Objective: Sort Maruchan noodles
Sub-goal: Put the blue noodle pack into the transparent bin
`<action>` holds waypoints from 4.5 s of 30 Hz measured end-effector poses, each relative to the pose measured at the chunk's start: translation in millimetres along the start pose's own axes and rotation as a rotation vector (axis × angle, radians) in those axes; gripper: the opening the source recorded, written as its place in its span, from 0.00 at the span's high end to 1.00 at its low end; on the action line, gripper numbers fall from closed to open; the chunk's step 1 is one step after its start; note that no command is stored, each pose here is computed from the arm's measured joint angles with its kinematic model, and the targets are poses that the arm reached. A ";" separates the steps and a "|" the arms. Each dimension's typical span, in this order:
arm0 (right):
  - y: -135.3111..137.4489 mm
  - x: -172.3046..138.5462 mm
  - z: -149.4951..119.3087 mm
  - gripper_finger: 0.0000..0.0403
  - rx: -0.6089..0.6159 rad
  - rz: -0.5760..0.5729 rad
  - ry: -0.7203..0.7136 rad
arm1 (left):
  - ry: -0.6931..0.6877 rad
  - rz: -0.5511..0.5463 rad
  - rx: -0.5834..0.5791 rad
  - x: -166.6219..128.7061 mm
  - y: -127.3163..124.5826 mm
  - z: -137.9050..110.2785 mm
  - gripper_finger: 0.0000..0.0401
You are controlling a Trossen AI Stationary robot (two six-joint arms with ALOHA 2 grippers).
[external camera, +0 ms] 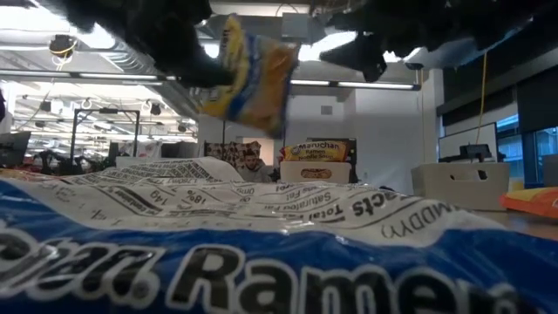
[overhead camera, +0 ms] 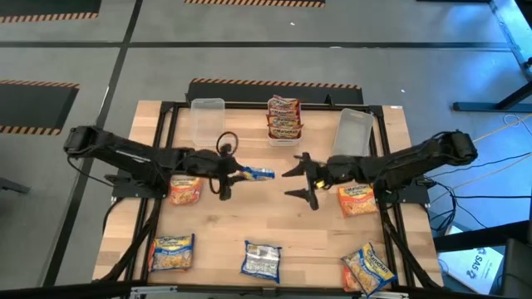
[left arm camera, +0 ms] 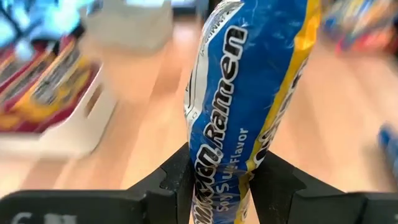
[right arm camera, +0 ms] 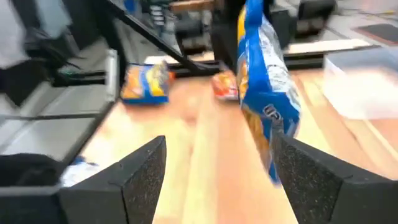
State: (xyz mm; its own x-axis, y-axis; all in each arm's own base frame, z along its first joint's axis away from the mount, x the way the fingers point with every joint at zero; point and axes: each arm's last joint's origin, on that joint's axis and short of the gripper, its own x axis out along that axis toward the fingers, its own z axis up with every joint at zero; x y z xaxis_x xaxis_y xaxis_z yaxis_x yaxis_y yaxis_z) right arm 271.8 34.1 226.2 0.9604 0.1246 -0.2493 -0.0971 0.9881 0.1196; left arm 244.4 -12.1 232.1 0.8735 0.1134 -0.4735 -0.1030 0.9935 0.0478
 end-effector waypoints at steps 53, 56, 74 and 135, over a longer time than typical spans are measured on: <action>-2.0 56.9 -66.3 0.32 0.037 -0.250 0.061 | 1.270 0.196 0.142 -7.3 268.8 -48.9 0.69; -2.0 56.9 -66.3 0.32 0.053 -0.250 0.059 | 1.245 0.206 0.085 -7.4 276.5 -49.1 0.69; -0.8 57.1 -66.7 0.32 0.057 -0.208 0.068 | 1.187 0.123 -0.099 -10.6 309.5 -46.5 0.69; 0.4 57.2 -67.3 0.32 0.082 -0.167 0.080 | 1.120 0.257 -0.098 -7.6 279.6 6.8 0.57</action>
State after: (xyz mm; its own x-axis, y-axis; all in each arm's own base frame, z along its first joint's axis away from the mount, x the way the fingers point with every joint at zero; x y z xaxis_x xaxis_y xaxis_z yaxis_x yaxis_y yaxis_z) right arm 309.1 47.7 147.3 0.9373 -0.0302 -0.3473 0.0864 0.9853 0.1475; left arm 212.2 264.9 255.0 -0.0854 0.1941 -0.9773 -0.2965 0.9315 0.2109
